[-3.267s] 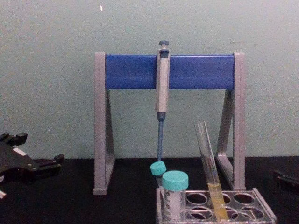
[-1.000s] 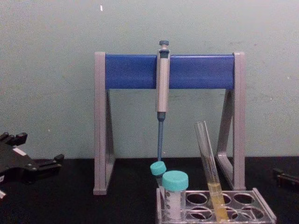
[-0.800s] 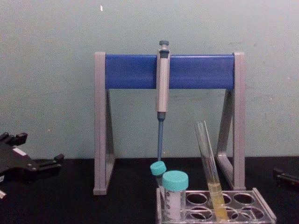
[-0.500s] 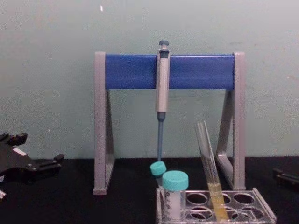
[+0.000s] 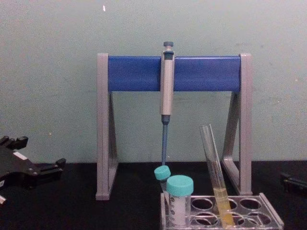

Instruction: Pick up the test tube from the test tube rack, shake it, then place it back into the test tube rack.

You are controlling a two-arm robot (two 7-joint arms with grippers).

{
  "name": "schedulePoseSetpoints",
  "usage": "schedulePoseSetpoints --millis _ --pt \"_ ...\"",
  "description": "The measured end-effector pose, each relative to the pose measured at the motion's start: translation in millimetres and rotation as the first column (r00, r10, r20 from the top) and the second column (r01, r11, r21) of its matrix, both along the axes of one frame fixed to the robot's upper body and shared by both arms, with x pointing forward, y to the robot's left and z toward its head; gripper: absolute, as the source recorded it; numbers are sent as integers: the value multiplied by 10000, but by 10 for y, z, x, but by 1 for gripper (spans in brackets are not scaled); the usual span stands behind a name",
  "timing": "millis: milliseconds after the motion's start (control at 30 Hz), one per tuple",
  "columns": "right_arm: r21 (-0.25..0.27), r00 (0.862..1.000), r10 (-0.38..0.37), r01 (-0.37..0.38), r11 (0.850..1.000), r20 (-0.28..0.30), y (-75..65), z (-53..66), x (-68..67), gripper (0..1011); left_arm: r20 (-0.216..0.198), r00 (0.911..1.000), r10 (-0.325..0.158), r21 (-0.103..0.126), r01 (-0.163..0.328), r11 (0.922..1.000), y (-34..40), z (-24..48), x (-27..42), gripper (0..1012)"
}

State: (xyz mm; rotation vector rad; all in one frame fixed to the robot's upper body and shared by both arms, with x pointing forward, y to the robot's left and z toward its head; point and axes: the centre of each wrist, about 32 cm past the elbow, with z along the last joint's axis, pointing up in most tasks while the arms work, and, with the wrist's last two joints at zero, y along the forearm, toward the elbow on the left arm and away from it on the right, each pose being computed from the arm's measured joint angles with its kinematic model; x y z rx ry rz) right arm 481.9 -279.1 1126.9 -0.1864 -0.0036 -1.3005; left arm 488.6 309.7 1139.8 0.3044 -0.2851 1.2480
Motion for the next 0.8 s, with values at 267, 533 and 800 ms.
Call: schedulePoseSetpoints --millis 267,533,800 --pt "0 10000 0 0 10000 -1 0 0 0 1000 -1 10000 0 0 0 10000 0 0 0 1001" --pt "0 10000 0 0 10000 0 0 0 0 1000 0 10000 0 0 0 10000 0 0 0 1001" --pt "0 10000 0 0 10000 0 0 0 0 1000 -1 10000 0 0 0 10000 0 0 0 1001"
